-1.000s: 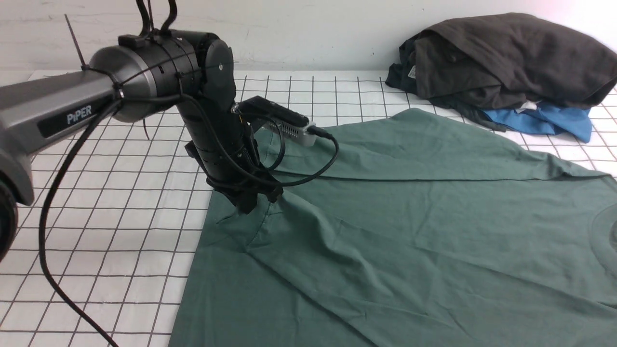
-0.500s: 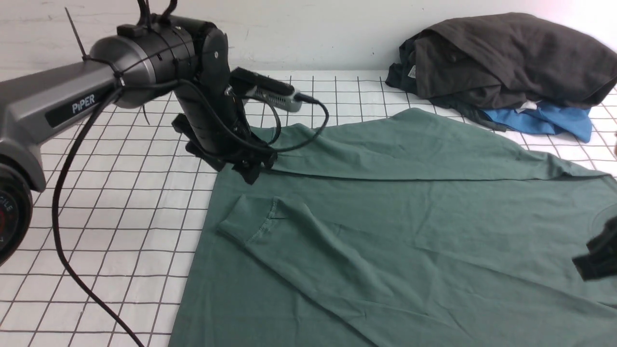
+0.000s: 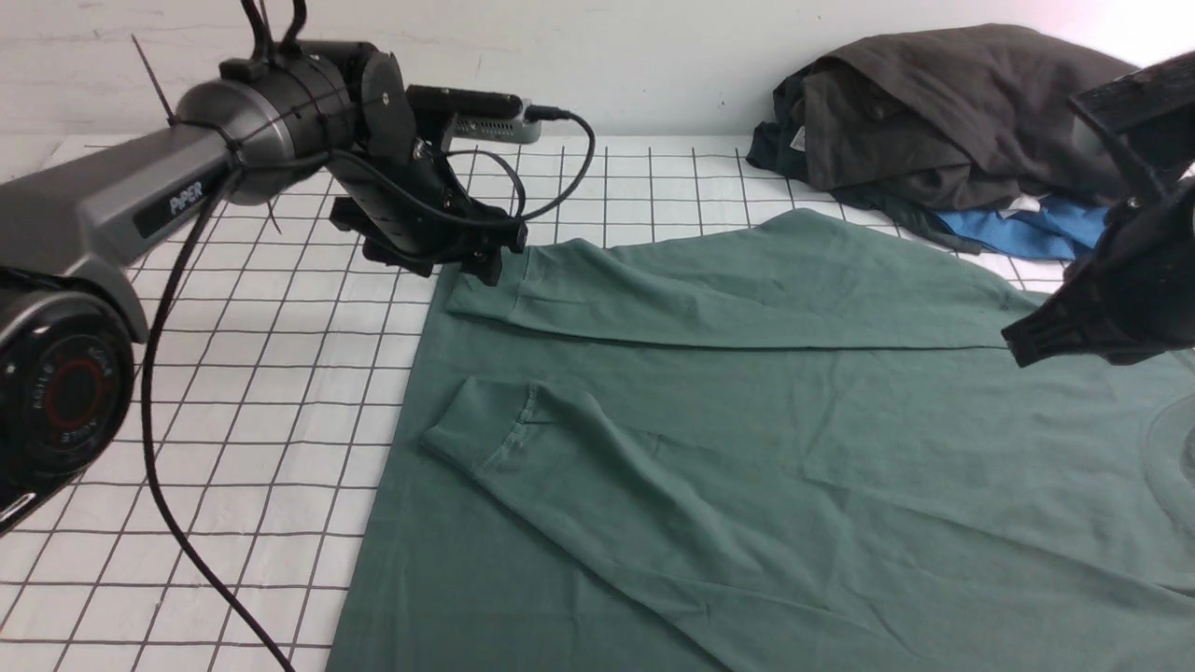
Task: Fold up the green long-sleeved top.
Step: Use the left arm to clamp the cuff farthest from it
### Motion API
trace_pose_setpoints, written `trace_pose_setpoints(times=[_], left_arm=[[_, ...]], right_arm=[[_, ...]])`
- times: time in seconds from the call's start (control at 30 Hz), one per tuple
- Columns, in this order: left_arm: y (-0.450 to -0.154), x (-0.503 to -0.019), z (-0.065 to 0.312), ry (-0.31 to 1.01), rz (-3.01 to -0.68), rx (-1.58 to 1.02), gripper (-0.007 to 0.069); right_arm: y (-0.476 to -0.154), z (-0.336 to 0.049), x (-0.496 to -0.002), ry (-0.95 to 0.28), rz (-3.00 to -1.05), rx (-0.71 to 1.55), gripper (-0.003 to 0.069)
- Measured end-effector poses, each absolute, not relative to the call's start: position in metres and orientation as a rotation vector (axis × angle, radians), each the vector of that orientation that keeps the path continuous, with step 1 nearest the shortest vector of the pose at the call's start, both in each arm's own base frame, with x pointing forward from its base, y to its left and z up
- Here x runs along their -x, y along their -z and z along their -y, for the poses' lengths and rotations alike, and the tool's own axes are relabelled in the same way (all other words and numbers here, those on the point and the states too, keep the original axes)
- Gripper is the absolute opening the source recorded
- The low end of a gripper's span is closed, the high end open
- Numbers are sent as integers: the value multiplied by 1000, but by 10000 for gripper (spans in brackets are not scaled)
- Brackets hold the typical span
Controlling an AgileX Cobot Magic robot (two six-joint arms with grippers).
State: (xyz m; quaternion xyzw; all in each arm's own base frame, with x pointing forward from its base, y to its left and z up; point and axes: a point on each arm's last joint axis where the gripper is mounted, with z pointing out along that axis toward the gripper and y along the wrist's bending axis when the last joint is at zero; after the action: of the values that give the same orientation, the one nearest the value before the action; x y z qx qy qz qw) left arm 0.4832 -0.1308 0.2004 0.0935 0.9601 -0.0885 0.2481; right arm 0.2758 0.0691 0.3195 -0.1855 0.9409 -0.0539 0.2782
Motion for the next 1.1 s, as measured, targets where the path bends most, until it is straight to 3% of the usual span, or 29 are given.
trace_pose_setpoints(times=[0.1,0.27,0.87,1.0,1.1], left_arm=[[-175,-490,132,238,-2638,-251,475],[-159,-497,134,236,-2618,-242,475],[-149,-505,133,239,-2572,-221,472],[-149,-505,133,239,-2572,-221,406],[-151,-505,131,238,-2573,-218,278]], right_arm=[[-313,-70,-280,154,-2544,507,-15],[-306,-71,-285,170,-2566,520,-15],[-297,-72,-291,187,-2590,534,-15],[-296,-72,-291,188,-2593,536,-15],[-296,-72,-291,188,-2593,536,-15]])
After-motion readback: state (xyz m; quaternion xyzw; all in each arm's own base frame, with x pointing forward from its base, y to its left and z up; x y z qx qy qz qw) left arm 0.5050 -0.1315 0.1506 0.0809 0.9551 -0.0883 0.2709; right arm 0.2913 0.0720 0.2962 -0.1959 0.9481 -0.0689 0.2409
